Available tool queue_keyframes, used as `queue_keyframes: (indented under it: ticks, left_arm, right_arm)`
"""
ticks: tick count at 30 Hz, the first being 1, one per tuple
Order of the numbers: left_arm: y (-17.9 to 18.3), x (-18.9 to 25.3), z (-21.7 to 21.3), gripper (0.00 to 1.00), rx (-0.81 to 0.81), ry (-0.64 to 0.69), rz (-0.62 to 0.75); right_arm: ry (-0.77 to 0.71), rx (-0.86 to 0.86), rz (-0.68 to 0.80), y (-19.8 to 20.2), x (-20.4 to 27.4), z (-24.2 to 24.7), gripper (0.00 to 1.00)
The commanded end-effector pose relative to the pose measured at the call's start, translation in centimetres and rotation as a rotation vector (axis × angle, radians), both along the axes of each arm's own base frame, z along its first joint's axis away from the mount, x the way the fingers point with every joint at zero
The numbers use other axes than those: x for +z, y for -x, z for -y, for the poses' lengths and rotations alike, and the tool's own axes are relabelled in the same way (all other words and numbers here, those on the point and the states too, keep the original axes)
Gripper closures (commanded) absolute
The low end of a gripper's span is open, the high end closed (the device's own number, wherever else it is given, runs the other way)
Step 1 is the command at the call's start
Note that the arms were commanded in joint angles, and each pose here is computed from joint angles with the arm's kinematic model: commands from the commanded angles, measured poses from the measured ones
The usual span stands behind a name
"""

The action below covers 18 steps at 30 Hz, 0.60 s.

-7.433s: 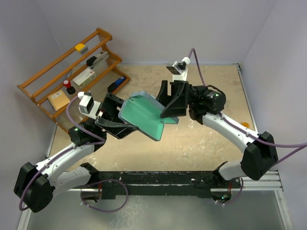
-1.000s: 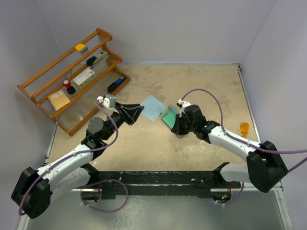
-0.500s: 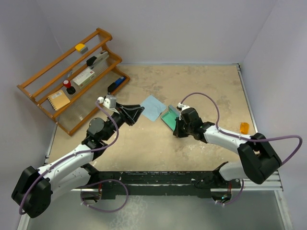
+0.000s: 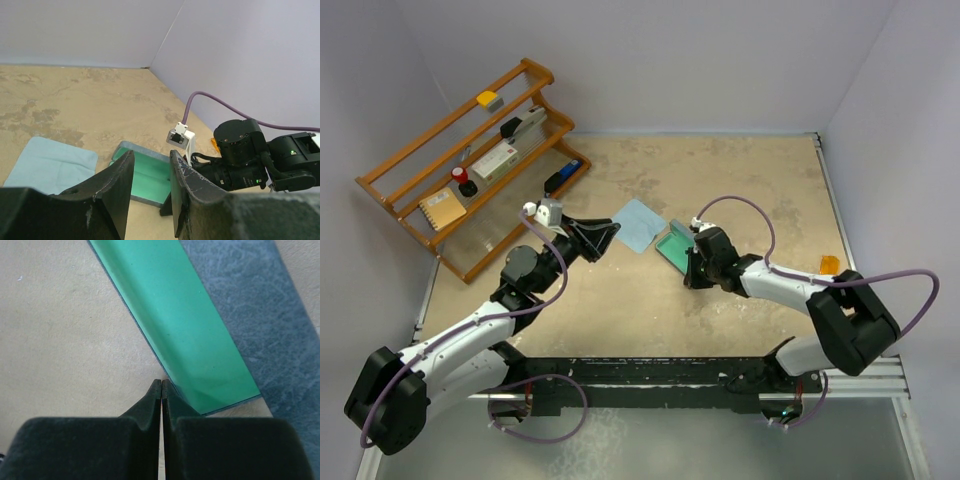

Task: Organize the sunglasses
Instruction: Adjust the sunglasses case at the center of the board.

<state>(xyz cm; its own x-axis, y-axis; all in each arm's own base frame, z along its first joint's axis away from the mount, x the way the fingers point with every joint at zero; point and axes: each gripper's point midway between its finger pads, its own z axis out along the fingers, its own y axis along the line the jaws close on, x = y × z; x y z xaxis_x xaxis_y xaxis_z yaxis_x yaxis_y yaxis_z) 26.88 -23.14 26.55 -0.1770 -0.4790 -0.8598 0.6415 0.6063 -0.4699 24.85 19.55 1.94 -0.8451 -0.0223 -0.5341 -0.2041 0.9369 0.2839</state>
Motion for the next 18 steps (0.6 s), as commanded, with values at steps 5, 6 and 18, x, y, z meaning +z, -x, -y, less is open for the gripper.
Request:
queue_keyframes:
  ticks: [5,6,18]
  left_arm:
    - [0.0,1.1,-0.2,0.68,0.0,0.036,0.032]
    - [0.0,1.0,-0.2,0.68,0.001,0.035,0.031]
    - [0.0,0.9,-0.3,0.68,0.002,0.027,0.03]
  right_arm:
    - [0.089,-0.084,0.033,-2.1,0.2,1.1,1.0]
    - [0.105,-0.089,0.04,-2.5,0.3,1.2,1.0]
    - [0.182,-0.149,0.085,-6.2,1.2,2.3,1.0]
